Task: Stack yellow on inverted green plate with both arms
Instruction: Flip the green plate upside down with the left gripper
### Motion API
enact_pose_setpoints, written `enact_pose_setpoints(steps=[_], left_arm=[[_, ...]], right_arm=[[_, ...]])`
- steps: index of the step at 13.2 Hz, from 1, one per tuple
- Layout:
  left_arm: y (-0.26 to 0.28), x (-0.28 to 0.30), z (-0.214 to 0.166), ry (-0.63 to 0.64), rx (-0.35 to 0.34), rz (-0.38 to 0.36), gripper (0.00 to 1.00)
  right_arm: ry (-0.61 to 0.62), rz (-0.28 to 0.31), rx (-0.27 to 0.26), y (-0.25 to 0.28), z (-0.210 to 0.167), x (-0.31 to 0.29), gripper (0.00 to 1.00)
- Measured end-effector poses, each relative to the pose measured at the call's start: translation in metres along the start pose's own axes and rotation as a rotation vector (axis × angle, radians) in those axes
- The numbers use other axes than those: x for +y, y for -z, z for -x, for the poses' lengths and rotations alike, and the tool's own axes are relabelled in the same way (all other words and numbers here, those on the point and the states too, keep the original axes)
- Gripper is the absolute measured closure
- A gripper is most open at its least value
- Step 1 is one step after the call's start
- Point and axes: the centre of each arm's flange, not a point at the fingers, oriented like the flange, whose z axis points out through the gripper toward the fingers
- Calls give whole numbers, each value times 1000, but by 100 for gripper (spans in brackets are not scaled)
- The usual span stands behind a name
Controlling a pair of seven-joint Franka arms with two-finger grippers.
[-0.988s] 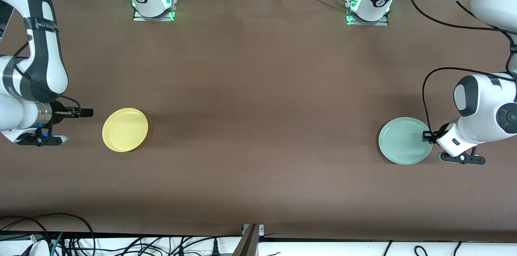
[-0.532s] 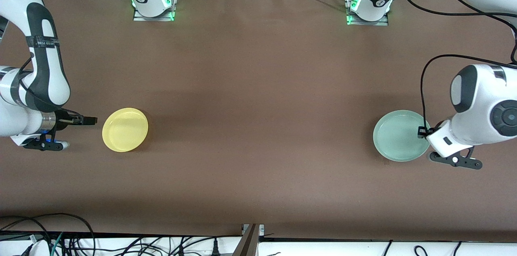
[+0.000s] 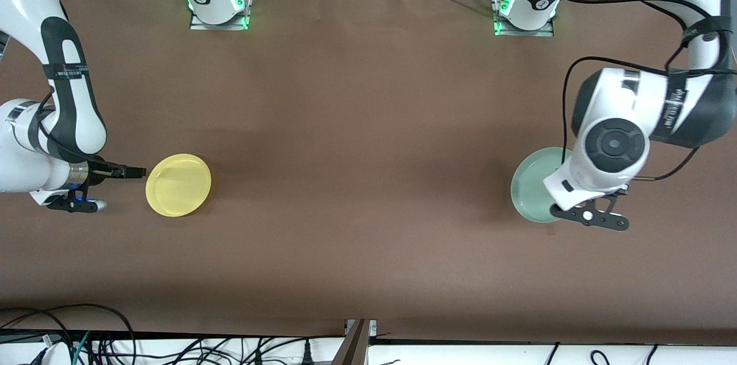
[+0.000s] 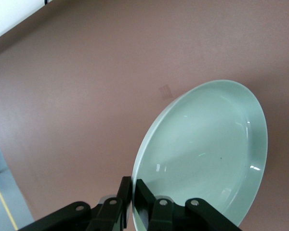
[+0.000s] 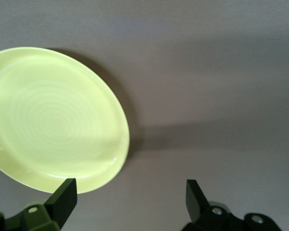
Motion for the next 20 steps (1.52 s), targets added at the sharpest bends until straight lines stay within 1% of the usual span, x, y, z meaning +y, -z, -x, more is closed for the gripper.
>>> enact_pose_setpoints(steps=[3, 6, 9, 11, 13, 16, 19, 20], left_arm=[[28, 71, 5, -4, 10, -90, 91], [53, 164, 17, -4, 50, -176, 91], [47, 240, 25, 32, 82, -235, 91], [42, 280, 32, 44, 111, -309, 91], [41, 335, 50, 52, 159, -387, 91], [33, 415, 84, 33, 256, -518, 91], [17, 464, 105, 11, 323, -611, 91], [10, 476, 109, -5, 355, -666, 91]], right_arm=[[-15, -30, 5, -19, -7, -1, 0], [-22, -42, 5, -35, -11, -1, 0], [-14, -47, 4, -43, -13, 3, 0], [-6, -86, 5, -50, -13, 12, 0], [-4, -108, 3, -58, -13, 21, 0], [-12, -117, 2, -62, -13, 24, 0], [-5, -154, 9, -69, -15, 22, 0], [-4, -157, 11, -71, -16, 22, 4]])
